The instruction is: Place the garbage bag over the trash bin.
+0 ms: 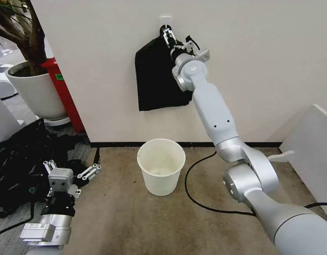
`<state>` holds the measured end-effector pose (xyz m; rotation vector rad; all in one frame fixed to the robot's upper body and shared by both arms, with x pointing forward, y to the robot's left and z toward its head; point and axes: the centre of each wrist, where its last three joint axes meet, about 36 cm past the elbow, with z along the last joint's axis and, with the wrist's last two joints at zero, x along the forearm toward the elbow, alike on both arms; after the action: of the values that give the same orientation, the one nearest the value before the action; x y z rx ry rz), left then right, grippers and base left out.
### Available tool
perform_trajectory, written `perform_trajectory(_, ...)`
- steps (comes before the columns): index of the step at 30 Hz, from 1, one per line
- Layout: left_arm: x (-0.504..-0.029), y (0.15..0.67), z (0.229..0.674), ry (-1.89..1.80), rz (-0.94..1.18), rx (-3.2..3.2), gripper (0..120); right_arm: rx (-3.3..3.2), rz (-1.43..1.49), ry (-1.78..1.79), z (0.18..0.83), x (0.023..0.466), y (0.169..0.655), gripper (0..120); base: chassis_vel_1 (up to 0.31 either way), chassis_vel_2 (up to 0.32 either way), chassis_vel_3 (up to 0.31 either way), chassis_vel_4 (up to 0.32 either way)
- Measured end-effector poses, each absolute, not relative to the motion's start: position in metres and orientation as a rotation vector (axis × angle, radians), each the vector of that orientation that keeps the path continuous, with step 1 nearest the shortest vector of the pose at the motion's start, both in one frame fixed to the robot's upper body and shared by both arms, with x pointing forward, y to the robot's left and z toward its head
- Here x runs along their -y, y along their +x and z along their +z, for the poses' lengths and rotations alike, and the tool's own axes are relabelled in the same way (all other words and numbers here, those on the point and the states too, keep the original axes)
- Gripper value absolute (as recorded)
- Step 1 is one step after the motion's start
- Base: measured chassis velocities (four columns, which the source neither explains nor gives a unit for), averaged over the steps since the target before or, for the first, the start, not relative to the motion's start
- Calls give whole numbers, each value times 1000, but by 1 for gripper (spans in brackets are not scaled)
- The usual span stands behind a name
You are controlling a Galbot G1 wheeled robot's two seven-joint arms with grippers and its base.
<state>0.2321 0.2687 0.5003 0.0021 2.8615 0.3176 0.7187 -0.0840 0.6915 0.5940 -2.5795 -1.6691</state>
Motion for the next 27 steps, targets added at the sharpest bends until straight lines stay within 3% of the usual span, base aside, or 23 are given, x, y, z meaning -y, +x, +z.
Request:
perform_trajectory(10, -269, 233, 501, 10, 320, -2856, 100, 2599, -1647, 589, 695, 85, 725, 95, 0, 0, 0, 0)
perform_trajectory(27, -269, 234, 499, 13, 319, -2856, 100, 2624, -1634, 591, 691, 83, 728, 33, 0, 0, 0, 0)
